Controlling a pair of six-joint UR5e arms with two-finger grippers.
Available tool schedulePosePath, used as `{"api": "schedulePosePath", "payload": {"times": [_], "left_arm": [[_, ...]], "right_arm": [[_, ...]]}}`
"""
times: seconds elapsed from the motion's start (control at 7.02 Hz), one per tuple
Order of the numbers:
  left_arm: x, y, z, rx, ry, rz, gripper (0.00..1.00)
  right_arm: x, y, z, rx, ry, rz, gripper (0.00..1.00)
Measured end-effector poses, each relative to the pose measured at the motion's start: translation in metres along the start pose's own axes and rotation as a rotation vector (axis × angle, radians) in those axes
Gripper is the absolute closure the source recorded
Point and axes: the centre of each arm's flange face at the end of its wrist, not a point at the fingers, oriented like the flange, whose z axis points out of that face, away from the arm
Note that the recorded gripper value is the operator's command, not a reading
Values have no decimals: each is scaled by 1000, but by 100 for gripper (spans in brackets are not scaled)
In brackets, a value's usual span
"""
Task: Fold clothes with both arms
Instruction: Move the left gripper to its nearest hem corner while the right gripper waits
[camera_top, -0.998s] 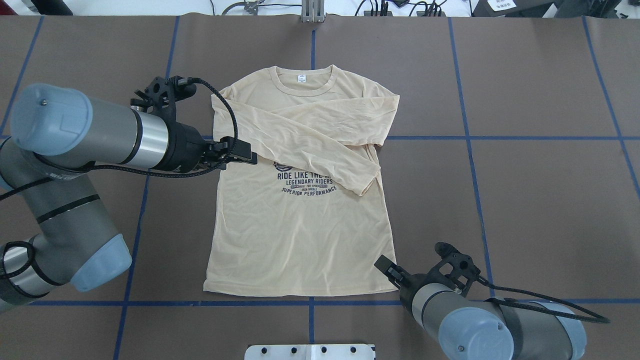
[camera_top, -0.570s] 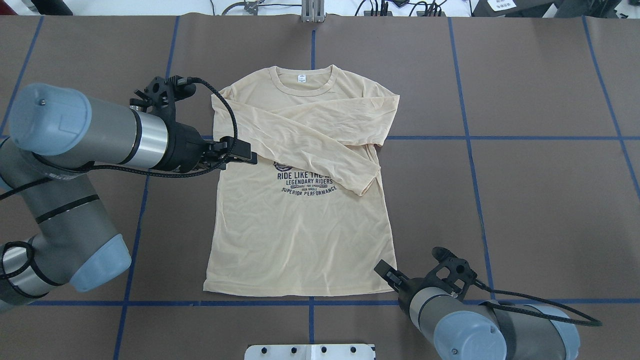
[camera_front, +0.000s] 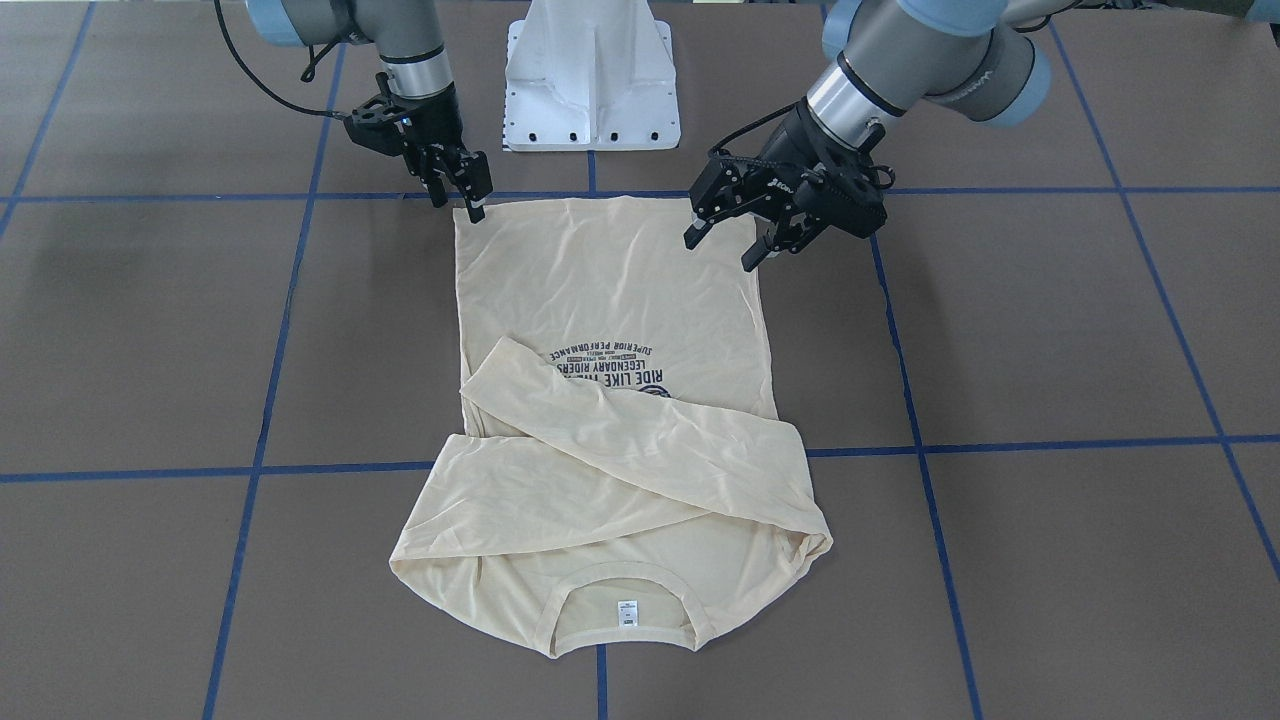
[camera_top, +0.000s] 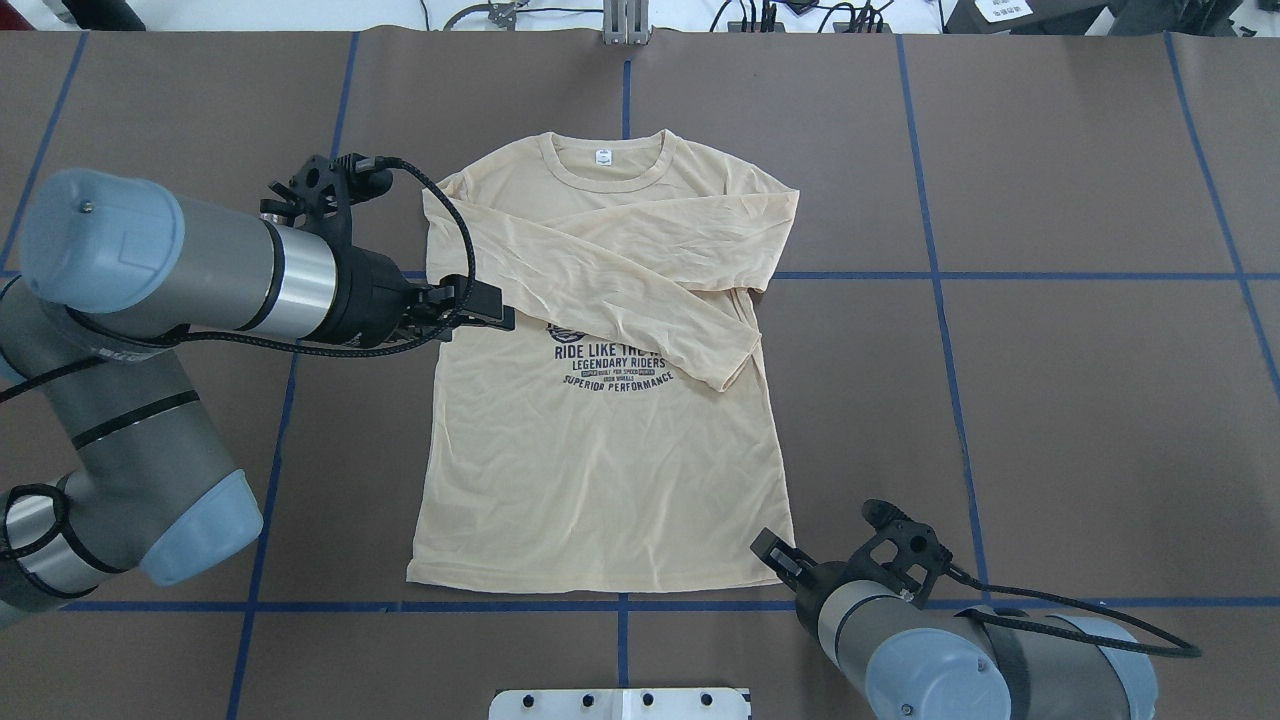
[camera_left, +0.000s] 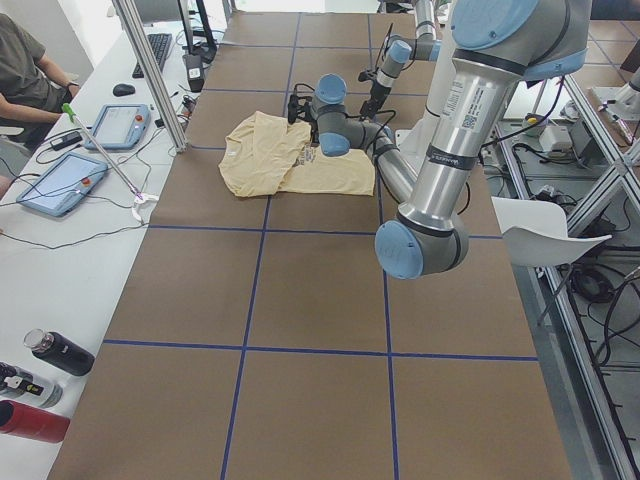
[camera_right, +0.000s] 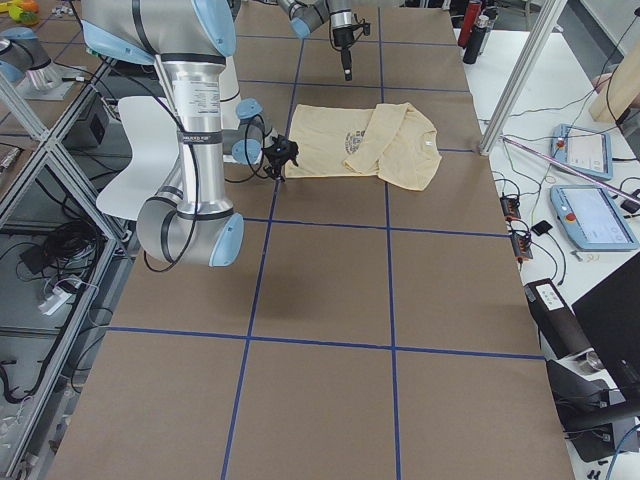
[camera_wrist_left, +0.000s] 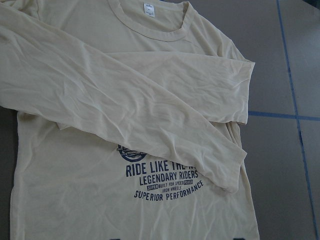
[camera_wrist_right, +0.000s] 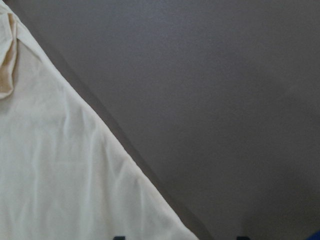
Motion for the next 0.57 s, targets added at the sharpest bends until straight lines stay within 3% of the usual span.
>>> {"api": "schedulePosePath", "payload": {"times": [0.29,0.43,0.57], "left_arm": [[0,0,0,1,0,0,17],[0,0,0,1,0,0,17],[0,0,0,1,0,0,17]], "right_arm": [[2,3,0,-4,3,-4,47],[3,3,0,-4,4,-5,70],[3,3,0,-3,4,-5,100]]}}
